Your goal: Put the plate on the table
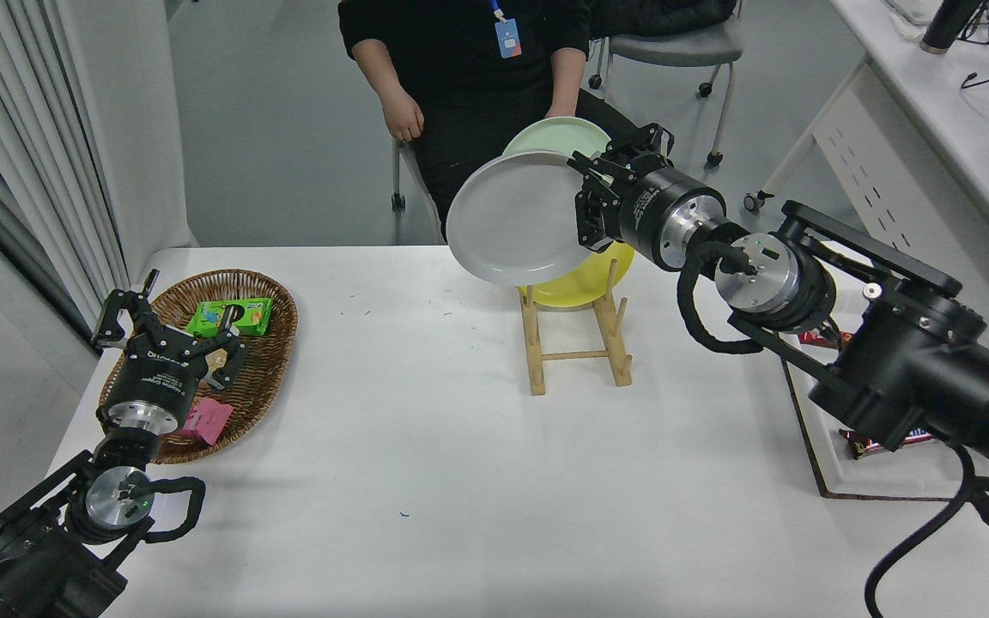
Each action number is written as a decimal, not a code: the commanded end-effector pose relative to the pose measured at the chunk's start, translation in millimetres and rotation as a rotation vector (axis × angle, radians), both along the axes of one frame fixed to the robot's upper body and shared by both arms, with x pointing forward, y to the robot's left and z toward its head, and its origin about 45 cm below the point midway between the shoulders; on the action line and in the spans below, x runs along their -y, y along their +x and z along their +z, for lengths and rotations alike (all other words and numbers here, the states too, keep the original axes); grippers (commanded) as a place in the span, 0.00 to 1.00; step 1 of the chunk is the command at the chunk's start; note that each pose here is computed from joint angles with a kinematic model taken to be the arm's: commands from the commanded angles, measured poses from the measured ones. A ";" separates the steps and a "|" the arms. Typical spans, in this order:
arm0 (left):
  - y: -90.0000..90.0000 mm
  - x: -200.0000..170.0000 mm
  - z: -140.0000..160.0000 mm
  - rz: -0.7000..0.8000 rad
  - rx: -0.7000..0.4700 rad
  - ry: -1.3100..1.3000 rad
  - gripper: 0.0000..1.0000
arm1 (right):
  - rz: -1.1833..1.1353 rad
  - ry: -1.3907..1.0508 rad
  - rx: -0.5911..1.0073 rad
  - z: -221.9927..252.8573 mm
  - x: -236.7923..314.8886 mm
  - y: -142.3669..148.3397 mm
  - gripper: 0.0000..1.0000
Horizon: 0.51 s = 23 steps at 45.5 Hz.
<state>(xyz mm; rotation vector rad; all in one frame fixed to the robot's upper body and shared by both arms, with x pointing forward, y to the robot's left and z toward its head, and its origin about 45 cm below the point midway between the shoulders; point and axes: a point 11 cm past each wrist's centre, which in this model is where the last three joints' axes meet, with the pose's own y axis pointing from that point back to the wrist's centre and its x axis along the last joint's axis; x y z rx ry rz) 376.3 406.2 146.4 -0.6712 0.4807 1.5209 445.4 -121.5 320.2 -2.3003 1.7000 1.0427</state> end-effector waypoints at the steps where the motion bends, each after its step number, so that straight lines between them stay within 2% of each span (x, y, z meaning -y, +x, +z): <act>1: 0.0 0.0 0.1 0.000 0.000 0.000 0.98 | 0.034 -0.014 -0.027 0.9 -14.6 -3.5 0.00; 15: 0.0 0.0 0.1 0.000 0.000 0.000 0.98 | 0.054 -0.004 -0.051 -13.5 -19.4 -9.8 0.00; 23: 0.0 0.0 0.1 0.000 0.000 0.000 0.98 | 0.087 0.051 -0.126 -22.8 -37.2 -19.4 0.00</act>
